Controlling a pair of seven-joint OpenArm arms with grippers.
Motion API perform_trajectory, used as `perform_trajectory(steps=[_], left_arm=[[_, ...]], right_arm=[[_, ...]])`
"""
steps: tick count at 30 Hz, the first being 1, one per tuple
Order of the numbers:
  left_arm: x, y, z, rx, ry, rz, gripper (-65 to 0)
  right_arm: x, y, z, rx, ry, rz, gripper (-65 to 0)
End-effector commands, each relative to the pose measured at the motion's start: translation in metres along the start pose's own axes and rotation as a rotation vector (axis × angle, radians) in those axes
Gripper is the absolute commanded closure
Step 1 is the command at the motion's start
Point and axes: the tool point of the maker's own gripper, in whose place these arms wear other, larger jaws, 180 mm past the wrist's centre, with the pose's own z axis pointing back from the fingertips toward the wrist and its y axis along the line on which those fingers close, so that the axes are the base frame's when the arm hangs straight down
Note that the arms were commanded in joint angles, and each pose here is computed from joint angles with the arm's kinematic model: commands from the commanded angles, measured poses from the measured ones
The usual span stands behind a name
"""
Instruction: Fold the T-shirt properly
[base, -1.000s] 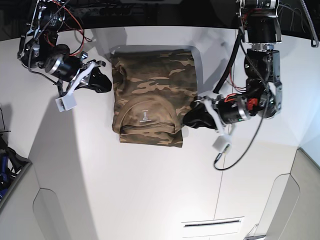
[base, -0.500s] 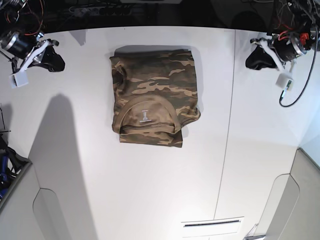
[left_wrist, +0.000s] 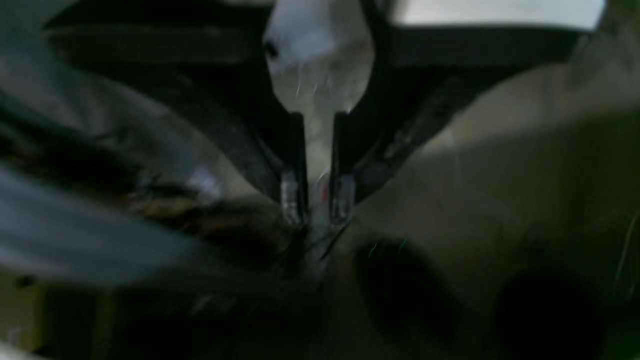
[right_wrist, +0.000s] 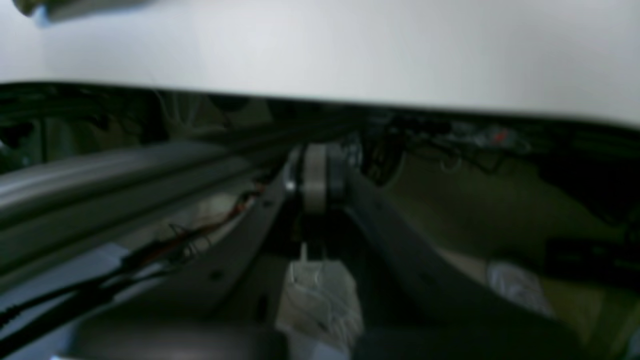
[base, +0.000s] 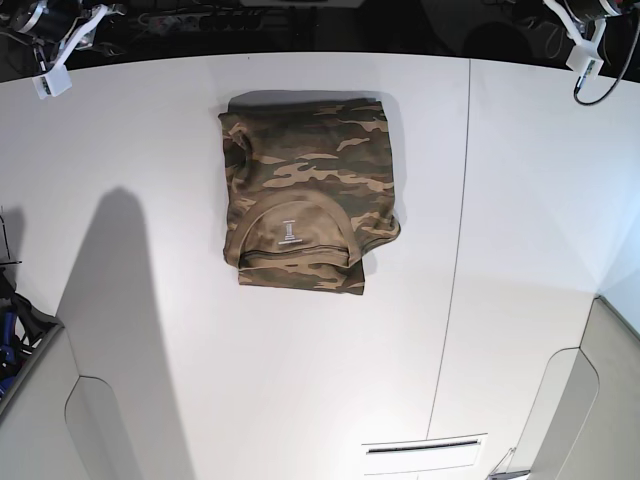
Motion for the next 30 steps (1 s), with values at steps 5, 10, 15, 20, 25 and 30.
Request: perform_trajectory(steps=[5,10,15,20,25,30], left_arm=[[-0.056,0.028,0.0,0.067,0.156,0.079,-9.0],[-0.1,0.045,-0.013,0.111,0.253,0.133,-9.0],[-0.156,0.056,-0.038,0.217,0.471,0.025,-9.0],[-0.195,0.06,-0.06,0.282,0.731,-0.134,-9.0],[-0.232,0.054,-0.08,0.244,0.922,-0.2,-9.0],[-0.24,0.07,-0.091,0.327,1.054,-0.278,-9.0]], right_arm=[[-0.041,-0.004,0.014,-0.006,0.136,0.018,0.0],[-0.078,-0.015,0.018,0.004,0.304,0.048,0.0],[-0.129,-0.031,0.003,-0.006,0.472,-0.014,0.0],[-0.2,-0.042,-0.015,-0.086,0.747,-0.063,0.0],[-0.257,-0.061,-0.024,-0.215,1.034,-0.054,0.0],[-0.278,-0.077,-0.03,-0.278,1.221,-0.035,0.0]])
